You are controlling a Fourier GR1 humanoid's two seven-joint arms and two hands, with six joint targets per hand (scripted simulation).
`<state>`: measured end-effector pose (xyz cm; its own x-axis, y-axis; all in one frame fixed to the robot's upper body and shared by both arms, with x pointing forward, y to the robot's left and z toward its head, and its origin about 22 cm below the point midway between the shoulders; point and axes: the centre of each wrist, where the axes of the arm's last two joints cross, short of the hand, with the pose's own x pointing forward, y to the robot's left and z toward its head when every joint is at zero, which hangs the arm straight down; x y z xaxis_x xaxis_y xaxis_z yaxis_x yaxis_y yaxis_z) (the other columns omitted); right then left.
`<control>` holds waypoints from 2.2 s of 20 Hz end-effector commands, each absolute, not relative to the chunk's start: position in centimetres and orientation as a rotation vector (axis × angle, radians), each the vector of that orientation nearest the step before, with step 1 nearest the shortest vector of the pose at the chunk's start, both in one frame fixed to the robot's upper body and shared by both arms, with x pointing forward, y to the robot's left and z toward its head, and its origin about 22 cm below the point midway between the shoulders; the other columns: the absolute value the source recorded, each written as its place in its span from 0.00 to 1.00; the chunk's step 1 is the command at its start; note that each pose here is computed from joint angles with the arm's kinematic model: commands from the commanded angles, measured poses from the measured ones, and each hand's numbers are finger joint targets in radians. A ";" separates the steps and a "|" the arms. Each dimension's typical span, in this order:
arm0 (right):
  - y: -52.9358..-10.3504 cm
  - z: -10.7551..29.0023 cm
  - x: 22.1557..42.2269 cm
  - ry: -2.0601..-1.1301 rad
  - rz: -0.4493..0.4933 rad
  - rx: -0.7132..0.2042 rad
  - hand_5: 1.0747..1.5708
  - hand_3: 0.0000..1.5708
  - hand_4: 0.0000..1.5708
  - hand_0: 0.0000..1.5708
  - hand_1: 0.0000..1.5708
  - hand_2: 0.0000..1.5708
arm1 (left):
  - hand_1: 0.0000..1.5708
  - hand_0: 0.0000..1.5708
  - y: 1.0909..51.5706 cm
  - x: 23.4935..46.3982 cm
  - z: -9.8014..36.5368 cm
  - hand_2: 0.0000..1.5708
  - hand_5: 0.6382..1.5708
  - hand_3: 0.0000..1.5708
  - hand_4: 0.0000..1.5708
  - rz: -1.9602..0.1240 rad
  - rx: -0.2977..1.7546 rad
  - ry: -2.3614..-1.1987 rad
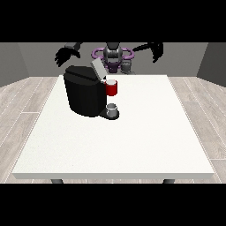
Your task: Insert the coffee pod into the coffee machine and close the lid
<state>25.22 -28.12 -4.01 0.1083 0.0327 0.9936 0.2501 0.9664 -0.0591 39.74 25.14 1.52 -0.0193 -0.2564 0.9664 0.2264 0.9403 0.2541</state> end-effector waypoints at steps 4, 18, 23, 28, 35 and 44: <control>-28.0 0.4 26.4 -1.511 -0.030 -0.099 1.00 0.00 0.16 0.00 0.00 0.00 | 0.00 0.00 26.6 35.7 -3.8 0.00 1.00 0.00 0.00 -0.241 -0.041 -1.421; -24.9 6.3 31.4 -1.654 0.178 -0.078 1.00 0.00 0.15 0.00 0.00 0.00 | 0.00 0.00 22.8 33.3 -3.8 0.00 1.00 0.00 0.14 -0.193 -0.158 -1.530; -23.5 5.4 31.3 -1.710 0.209 -0.044 1.00 0.00 0.00 0.00 0.00 0.00 | 0.00 0.00 24.1 33.5 -0.9 0.00 1.00 0.00 0.00 -0.152 -0.161 -1.548; -22.4 5.3 32.1 -1.690 0.172 0.016 1.00 0.00 0.00 0.00 0.00 0.00 | 0.00 0.00 25.2 31.5 -1.0 0.00 1.00 0.00 0.00 -0.101 -0.120 -1.605; -25.3 5.9 34.9 -1.672 0.145 0.002 1.00 0.00 0.00 0.00 0.00 0.00 | 0.00 0.00 24.7 30.8 0.7 0.00 1.00 0.00 0.00 -0.154 -0.132 -1.610; -22.8 6.1 36.5 -1.684 0.235 0.013 1.00 0.00 0.00 0.00 0.00 0.00 | 0.00 0.00 27.6 30.1 1.5 0.00 1.00 0.00 0.00 -0.110 -0.065 -1.682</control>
